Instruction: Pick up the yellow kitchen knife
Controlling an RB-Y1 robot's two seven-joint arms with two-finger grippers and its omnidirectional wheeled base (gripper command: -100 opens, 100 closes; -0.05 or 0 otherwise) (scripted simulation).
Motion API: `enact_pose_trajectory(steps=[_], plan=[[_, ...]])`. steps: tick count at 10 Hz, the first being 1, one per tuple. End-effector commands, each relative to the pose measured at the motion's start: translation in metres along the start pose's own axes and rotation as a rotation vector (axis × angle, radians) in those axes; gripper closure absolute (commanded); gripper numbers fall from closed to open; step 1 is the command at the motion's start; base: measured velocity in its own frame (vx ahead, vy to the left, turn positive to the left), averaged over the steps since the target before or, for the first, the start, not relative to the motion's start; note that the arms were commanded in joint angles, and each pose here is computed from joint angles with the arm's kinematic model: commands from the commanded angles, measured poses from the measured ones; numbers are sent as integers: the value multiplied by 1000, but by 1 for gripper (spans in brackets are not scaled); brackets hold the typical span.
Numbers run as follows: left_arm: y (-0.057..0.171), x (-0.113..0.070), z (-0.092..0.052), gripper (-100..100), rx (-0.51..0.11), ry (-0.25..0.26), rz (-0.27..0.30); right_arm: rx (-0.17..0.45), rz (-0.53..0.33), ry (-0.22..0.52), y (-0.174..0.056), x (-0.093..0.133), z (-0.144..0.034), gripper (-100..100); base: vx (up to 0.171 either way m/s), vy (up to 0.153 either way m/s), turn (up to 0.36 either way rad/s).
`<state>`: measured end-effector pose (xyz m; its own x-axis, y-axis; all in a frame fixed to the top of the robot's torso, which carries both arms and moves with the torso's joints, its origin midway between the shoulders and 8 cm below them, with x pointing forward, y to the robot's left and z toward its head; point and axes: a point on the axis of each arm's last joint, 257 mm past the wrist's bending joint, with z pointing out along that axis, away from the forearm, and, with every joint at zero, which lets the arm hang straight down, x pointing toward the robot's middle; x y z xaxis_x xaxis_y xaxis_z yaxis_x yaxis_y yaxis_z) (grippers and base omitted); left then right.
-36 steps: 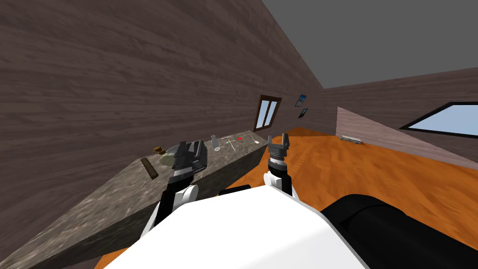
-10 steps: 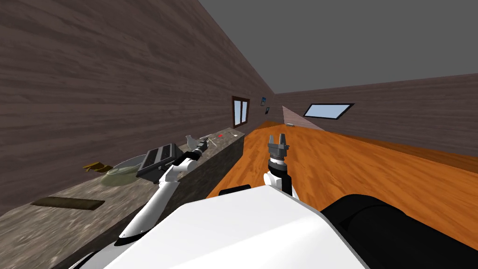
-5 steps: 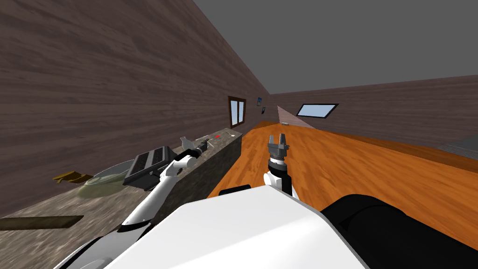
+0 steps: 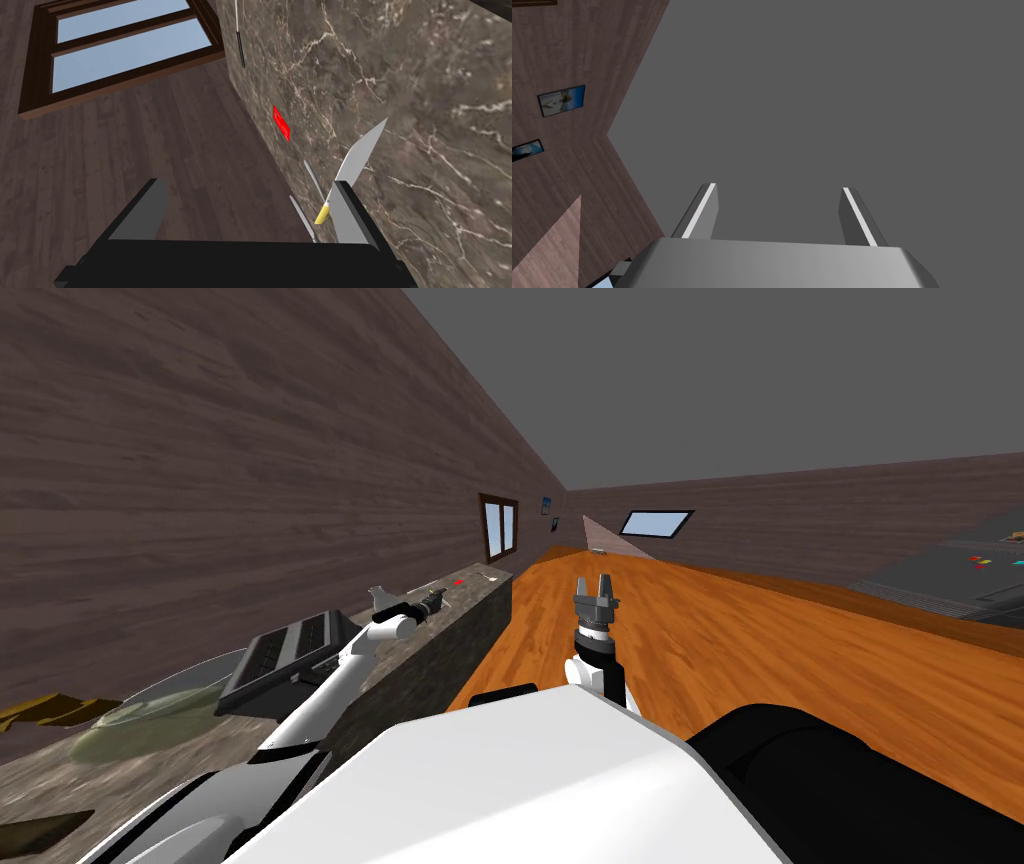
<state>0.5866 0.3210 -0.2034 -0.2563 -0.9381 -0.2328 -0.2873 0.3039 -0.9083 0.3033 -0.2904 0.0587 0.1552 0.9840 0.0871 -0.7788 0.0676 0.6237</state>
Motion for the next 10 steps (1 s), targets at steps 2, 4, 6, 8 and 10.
enact_pose_trajectory(steps=[2,4,6,8,10], plan=[[13,-11,6,-100,-86,26,28,0,0,0,0,0,0,0,18,15,-189],[35,-13,6,-100,-143,28,15,0,0,0,0,0,0,0,14,14,-44],[52,-25,5,-100,-223,43,25,0,0,0,0,0,0,0,19,9,-188],[70,-37,2,-100,-304,55,30,0,0,0,0,0,0,0,28,25,-145],[85,-48,-3,-100,-378,71,37,0,0,0,0,0,0,0,38,36,-176]])
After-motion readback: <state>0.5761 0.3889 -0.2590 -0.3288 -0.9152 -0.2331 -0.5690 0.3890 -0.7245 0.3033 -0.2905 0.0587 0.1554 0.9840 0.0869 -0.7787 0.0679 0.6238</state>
